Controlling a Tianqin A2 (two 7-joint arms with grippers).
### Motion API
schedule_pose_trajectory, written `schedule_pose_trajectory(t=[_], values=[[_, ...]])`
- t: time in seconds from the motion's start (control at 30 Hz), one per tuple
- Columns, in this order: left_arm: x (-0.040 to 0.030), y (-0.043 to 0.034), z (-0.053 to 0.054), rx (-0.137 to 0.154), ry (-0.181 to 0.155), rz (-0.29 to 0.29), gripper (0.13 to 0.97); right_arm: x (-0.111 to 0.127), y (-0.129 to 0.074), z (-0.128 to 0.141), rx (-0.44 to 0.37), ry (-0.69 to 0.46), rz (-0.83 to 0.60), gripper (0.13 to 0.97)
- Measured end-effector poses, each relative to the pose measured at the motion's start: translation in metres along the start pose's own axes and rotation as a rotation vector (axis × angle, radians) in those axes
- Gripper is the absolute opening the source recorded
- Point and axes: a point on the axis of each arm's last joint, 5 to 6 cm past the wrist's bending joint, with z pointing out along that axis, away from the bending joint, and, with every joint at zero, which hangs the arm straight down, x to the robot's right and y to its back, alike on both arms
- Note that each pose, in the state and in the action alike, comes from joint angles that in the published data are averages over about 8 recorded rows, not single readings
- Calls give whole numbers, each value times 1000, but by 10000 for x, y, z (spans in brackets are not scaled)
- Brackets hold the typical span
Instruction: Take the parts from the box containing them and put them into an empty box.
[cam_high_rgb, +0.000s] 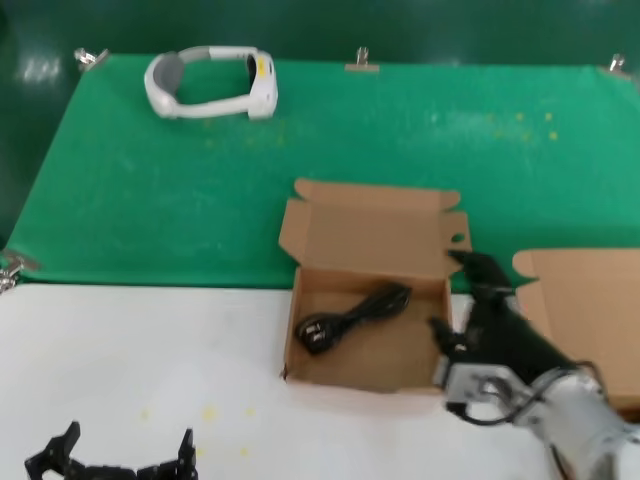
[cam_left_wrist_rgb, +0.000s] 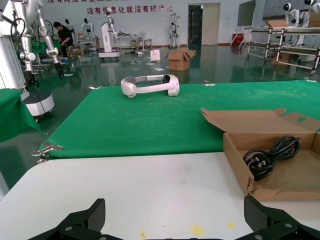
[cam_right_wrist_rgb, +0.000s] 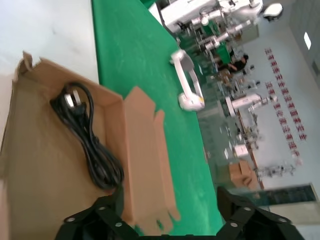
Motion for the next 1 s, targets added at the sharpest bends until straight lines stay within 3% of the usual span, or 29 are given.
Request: schedule_pose_trajectory(t=[0.17, 0.53, 0.77, 1.0], values=[[0, 0, 0, 0, 0, 0, 966, 88, 231, -345, -61, 13, 46, 645], [0, 0, 0, 0, 0, 0, 966, 213, 651, -1238, -207, 33, 166, 831], [0, 0, 0, 0, 0, 0, 966, 224, 731, -1389, -235, 44, 200, 924], [0, 0, 0, 0, 0, 0, 966, 214, 705, -1375, -218, 56, 232, 955]])
